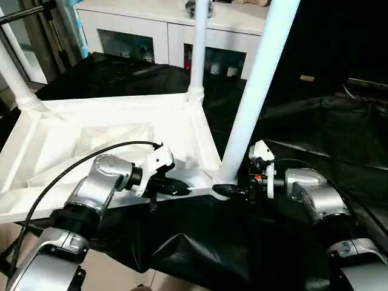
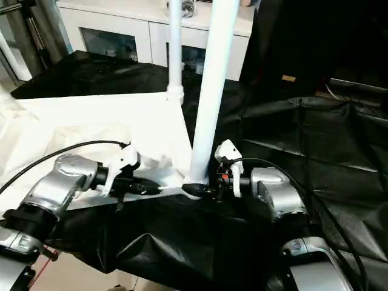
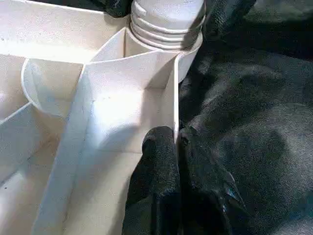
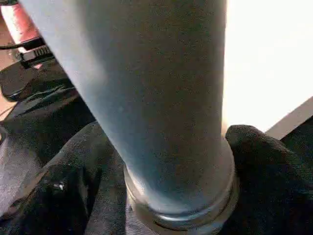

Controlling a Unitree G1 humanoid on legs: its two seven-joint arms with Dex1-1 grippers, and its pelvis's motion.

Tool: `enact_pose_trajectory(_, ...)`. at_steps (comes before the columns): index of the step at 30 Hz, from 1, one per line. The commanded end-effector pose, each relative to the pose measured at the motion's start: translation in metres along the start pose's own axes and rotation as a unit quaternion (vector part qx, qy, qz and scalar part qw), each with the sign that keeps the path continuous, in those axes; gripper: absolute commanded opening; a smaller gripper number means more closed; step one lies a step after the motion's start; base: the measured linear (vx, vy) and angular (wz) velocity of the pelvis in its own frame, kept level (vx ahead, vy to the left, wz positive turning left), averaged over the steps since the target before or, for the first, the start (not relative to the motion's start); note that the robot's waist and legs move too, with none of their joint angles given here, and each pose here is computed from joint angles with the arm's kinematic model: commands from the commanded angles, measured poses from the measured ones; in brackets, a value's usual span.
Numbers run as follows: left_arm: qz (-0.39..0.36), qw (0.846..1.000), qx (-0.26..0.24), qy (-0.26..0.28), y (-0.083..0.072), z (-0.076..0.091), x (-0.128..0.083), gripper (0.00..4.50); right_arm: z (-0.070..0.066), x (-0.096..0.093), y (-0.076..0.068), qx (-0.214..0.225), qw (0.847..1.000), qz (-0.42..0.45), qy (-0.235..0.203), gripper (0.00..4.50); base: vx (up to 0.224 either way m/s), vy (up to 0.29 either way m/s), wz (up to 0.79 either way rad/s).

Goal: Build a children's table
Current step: Rotate leg to tighten

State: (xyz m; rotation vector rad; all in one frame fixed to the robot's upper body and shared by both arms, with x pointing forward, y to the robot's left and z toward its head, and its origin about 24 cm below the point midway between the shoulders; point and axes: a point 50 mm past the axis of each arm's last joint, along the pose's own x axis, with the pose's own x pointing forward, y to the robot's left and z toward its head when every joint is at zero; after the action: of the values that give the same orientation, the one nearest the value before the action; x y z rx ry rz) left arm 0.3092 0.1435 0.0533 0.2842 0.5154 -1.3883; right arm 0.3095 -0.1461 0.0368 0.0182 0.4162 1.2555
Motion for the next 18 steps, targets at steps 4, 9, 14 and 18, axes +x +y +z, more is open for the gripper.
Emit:
enact_pose_trajectory(4, -0.048, 0.998, 0.021, -0.019, -0.009, 0.012, 0.01, 0.0, -0.018, 0.01, 0.012, 0.038, 0.998, 0.036, 0.032, 3.69, 0.0, 0.0, 0.0)
enact_pose_trajectory(9, -0.04, 0.999, 0.022, -0.021, -0.008, 0.012, 0.012, 0.0, -0.02, 0.012, 0.014, 0.048, 0.998, 0.035, 0.026, 3.17, 0.0, 0.0, 0.0)
enact_pose_trajectory(14, 0.004, 0.999, 0.019, -0.031, -0.001, 0.017, 0.018, 0.0, -0.024, 0.018, 0.014, 0.049, 0.999, 0.007, 0.023, 2.78, 0.0, 0.0, 0.0)
enact_pose_trajectory(18, 0.065, 0.997, 0.012, -0.05, 0.008, 0.026, 0.029, 0.0, -0.027, 0.03, 0.004, 0.067, 0.993, -0.098, 0.005, 2.7, 0.0, 0.0, 0.0)
